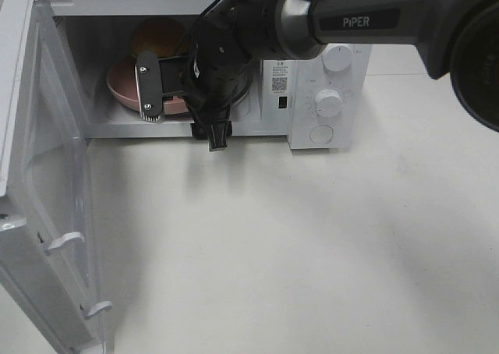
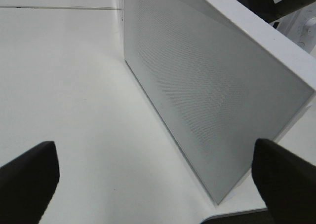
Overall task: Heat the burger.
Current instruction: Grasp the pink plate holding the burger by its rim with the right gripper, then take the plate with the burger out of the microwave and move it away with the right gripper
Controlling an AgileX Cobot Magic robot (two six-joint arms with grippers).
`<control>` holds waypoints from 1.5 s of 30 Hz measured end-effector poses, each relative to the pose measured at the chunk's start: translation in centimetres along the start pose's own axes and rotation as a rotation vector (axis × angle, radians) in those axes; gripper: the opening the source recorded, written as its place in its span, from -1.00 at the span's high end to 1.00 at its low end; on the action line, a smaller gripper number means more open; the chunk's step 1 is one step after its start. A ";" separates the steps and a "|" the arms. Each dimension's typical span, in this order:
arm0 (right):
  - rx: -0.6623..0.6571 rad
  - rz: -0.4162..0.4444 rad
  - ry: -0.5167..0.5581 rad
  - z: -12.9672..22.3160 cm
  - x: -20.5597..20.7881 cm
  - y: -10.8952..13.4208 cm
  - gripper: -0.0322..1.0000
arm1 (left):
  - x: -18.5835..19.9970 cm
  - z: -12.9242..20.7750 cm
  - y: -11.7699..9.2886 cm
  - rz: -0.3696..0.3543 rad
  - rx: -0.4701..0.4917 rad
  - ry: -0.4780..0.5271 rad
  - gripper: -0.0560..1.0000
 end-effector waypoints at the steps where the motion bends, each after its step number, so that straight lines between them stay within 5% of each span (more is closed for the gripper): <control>1: 0.000 0.000 0.000 0.0 0.0 0.0 -0.63 | 0.0 0.0 0.0 0.000 0.000 0.000 -0.96; 30: -0.058 -0.005 -0.016 -0.1 -3.9 0.0 -0.50 | 0.0 0.0 0.0 0.000 0.000 0.000 -0.96; 36: -0.058 -0.005 -0.016 -0.1 -3.9 0.0 -0.03 | 0.0 0.0 0.0 0.000 0.000 0.000 -0.96; 37: -0.059 -0.004 -0.016 -0.2 -3.8 -0.1 0.24 | 0.0 0.0 0.0 0.000 0.000 0.000 -0.96; 38: -0.059 -0.004 -0.016 -0.2 -3.8 -0.1 0.24 | 0.0 0.0 0.0 0.000 0.000 0.000 -0.96; 40: -0.049 -0.021 -0.008 -0.4 -3.5 0.0 0.63 | 0.0 0.0 0.0 0.000 0.000 0.000 -0.96; 45: 0.001 -0.026 0.005 -0.3 -3.0 -0.2 0.72 | 0.0 0.0 0.0 0.000 0.000 0.000 -0.96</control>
Point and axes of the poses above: a point on each arm's last joint axis where the gripper is mounted, x pointing back along that axis away from the gripper, y along the wrist's bending axis when the last joint is at zero, z = x × y, the point moved 2 cm from there along -x, pointing out along that axis toward the gripper, and after that the axes turned 4 degrees about -x, right-handed, at the moved point
